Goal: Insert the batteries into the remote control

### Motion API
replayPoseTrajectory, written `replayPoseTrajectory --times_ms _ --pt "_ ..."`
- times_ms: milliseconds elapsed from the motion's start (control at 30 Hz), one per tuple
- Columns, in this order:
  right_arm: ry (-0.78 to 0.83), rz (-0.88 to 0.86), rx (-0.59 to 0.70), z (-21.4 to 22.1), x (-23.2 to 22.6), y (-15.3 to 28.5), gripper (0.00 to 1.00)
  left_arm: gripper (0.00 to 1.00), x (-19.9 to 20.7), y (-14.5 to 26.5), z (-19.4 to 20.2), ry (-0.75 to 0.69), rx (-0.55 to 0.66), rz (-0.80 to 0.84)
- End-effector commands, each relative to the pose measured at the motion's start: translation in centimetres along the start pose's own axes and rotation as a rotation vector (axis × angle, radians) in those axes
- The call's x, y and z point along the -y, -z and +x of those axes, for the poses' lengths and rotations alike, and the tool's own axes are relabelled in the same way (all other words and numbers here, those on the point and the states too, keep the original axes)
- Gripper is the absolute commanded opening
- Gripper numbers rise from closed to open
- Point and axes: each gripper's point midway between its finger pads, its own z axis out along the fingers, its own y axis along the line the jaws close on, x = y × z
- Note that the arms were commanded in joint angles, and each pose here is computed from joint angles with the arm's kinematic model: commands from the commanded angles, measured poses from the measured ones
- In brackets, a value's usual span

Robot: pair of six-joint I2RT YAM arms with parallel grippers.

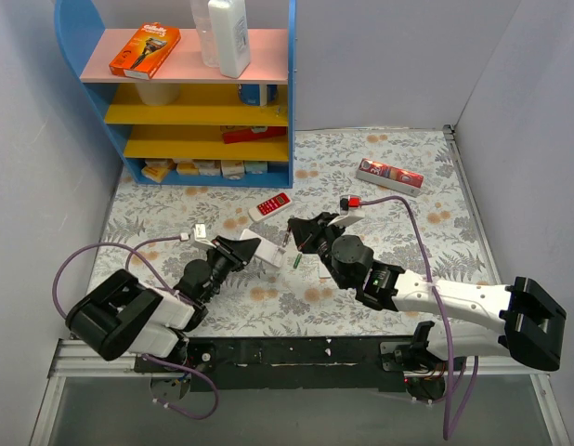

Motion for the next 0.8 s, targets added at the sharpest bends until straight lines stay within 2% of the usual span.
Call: replayPoseTrajectory --times_ms 0,300,767 --pt "-0.056 -0.030 0.074 -2.1 -1.8 -0.6 0.01 0.00 8.3 2.8 -4.5 0.014 0.190 0.380" --pt "-0.047 0.036 -0.026 1.0 0.6 -0.1 0.01 0.00 9.7 3.9 -5.2 -0.051 0.212 0.429" --pt "-0.105 -0.057 -0.063 1.0 -1.4 0.5 0.01 0.00 14.1 5.9 -7.1 -0.060 0.263 0.589"
